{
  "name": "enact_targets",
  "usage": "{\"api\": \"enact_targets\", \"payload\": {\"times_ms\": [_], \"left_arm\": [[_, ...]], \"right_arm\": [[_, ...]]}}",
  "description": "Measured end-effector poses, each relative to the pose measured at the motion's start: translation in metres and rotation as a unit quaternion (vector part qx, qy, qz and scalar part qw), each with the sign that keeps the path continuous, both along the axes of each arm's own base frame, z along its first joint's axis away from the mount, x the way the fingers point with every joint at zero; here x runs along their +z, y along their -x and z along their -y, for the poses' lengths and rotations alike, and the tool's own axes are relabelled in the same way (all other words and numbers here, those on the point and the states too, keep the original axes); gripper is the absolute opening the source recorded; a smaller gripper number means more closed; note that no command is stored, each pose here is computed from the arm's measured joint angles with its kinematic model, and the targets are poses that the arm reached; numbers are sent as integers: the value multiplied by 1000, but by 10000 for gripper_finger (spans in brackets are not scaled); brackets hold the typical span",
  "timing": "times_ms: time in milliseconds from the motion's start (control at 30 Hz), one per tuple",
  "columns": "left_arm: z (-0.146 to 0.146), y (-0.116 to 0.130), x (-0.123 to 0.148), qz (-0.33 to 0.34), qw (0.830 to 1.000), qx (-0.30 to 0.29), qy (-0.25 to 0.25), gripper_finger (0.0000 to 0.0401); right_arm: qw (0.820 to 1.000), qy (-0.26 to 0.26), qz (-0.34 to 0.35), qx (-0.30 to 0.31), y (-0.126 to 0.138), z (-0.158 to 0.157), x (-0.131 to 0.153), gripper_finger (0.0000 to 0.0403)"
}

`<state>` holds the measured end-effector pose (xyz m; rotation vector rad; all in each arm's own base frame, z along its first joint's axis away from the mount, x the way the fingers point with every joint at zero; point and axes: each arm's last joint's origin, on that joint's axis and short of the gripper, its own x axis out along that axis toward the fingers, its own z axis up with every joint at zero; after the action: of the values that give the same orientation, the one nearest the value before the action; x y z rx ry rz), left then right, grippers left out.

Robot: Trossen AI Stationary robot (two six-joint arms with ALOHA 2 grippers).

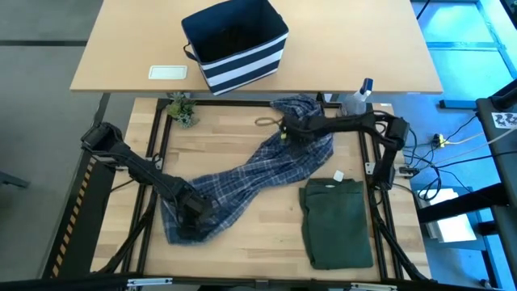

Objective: Fold Laundry from Bin
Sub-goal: Fold the blue checkered pants

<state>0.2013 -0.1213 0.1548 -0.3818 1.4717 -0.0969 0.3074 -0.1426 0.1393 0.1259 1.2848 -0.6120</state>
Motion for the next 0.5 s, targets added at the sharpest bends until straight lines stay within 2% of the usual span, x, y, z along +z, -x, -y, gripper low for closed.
{"api": "enact_targets", "payload": {"times_ms": [100,200,333,500], "left_arm": [[6,-11,4,73,996,-31,28,0],[10,-18,10,114,991,-58,29,0],[10,-21,22,118,990,-80,-6,0],[7,-22,39,101,988,-86,-83,0]], "right_arm": [[999,23,34,-6,0,19,3,1],[998,38,56,-9,-1,29,7,1],[997,19,78,10,-4,27,22,1],[992,33,107,61,-13,-8,52,1]]}}
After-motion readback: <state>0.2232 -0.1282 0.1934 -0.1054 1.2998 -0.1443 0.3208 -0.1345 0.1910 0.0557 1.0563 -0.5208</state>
